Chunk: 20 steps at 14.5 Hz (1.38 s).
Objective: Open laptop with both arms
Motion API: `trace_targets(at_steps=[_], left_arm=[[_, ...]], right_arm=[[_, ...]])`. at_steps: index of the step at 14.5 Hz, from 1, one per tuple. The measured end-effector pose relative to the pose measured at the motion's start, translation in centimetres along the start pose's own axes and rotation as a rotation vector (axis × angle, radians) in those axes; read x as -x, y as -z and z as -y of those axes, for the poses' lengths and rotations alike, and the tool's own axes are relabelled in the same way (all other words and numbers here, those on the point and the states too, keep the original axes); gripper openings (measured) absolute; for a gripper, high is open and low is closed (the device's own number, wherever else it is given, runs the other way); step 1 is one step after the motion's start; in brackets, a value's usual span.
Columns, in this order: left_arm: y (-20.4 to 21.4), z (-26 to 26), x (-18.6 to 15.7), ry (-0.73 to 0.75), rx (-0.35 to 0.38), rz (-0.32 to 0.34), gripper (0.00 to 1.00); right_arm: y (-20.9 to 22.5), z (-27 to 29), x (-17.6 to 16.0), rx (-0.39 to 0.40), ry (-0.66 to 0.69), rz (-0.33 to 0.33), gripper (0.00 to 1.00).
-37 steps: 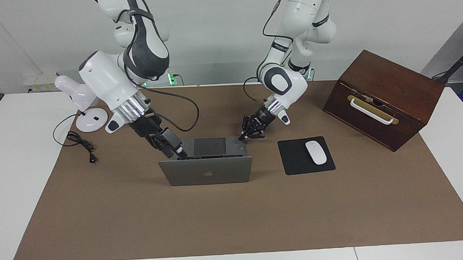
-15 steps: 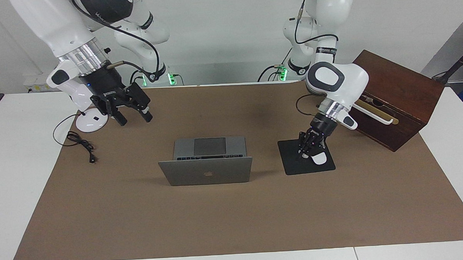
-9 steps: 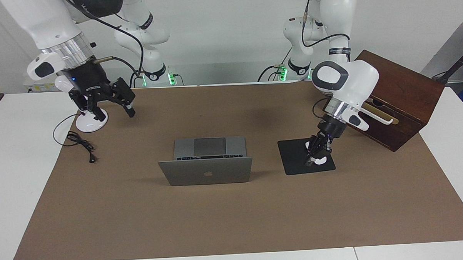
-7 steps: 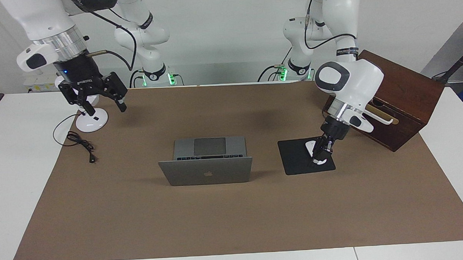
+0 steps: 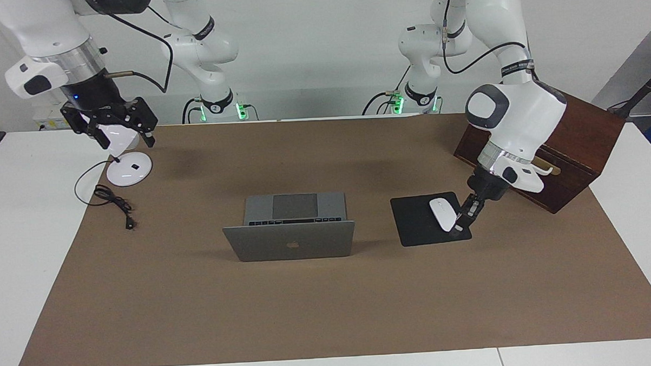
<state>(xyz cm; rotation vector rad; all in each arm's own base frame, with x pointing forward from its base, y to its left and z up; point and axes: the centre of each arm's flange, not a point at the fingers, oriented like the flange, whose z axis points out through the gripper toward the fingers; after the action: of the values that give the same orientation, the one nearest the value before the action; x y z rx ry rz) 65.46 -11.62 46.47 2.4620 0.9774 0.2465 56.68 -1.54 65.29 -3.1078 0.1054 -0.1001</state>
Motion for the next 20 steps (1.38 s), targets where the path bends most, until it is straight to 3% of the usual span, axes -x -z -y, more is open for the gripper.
trace_targets(at_steps=[6,8,12,16,17,20], left_arm=[[3.0,2.3,-1.8,-0.16,-0.314,-0.002,0.01],[5.5,3.2,-1.8,-0.193,-0.387,0.034,0.01],[10.7,4.7,0.2,-0.244,-0.483,0.139,0.01],[14.5,5.7,1.9,-0.238,-0.508,0.155,0.01],[15.1,6.0,1.8,-0.236,-0.504,0.147,0.07],[15.4,6.8,1.0,-0.217,-0.502,0.139,0.39]], right_arm=[[-1.7,-0.5,2.0,0.013,-0.008,0.03,1.0],[-1.8,-0.7,2.2,0.013,-0.01,0.032,1.0],[-1.7,-1.0,2.4,0.014,-0.017,0.034,1.0],[-1.6,-1.0,2.6,0.014,-0.016,0.046,1.0],[-1.7,-1.0,2.7,0.015,-0.016,0.054,1.0],[-1.9,-1.1,3.0,0.015,-0.017,0.078,1.0]])
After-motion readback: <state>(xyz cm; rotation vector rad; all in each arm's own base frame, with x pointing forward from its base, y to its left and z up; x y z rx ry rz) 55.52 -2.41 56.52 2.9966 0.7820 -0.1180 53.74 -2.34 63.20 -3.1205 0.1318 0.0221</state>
